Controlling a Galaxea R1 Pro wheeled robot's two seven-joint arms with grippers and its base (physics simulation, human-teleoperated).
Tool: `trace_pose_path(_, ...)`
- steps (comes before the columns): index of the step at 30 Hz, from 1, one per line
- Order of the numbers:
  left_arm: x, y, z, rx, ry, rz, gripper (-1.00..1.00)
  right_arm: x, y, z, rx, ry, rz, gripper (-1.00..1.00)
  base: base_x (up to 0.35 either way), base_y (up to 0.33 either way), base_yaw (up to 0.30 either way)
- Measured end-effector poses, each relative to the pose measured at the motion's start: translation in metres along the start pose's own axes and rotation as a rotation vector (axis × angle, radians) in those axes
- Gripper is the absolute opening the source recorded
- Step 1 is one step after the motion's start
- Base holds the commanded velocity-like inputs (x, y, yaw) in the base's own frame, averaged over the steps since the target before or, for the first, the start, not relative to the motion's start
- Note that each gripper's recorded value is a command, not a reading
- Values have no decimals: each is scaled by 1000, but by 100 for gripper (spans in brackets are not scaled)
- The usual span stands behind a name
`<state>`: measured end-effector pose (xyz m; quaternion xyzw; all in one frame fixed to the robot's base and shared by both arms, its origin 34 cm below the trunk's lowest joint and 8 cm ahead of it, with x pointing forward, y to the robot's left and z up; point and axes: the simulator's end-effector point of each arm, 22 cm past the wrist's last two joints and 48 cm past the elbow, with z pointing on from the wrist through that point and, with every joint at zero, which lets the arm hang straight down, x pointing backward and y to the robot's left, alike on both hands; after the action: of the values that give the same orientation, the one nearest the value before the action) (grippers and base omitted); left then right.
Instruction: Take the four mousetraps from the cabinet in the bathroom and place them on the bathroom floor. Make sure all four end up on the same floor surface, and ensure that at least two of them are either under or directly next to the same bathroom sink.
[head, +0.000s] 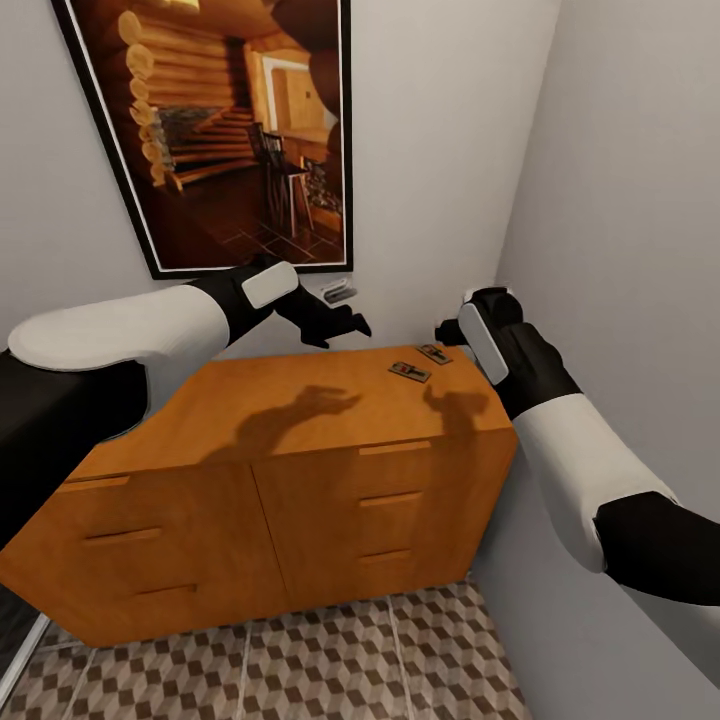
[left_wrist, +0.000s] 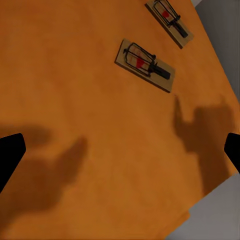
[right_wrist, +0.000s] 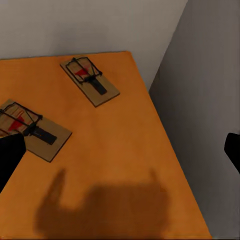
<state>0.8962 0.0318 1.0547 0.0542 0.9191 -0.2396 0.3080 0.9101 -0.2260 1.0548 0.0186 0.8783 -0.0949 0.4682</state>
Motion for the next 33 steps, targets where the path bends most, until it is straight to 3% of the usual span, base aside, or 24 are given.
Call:
trace_pose_path(5, 0, -5, 0, 15, -1, -9, 100, 21, 1, 14, -10, 58, -8, 100, 0, 0, 0)
trace_pose_path(7, 1, -10, 1, 30, 3, -12, 100, 26, 18, 16, -88, 70, -11, 100, 0, 0, 0)
trace_pose_path(18, 17, -28, 7, 60, 39, 18, 100, 24, 51, 10, -235, 63, -14, 100, 0, 0, 0)
trace_pose_path(33, 16, -38, 5, 93, 38, 0, 100, 24, 53, 9, -259, 63, -17, 100, 60, -35, 0)
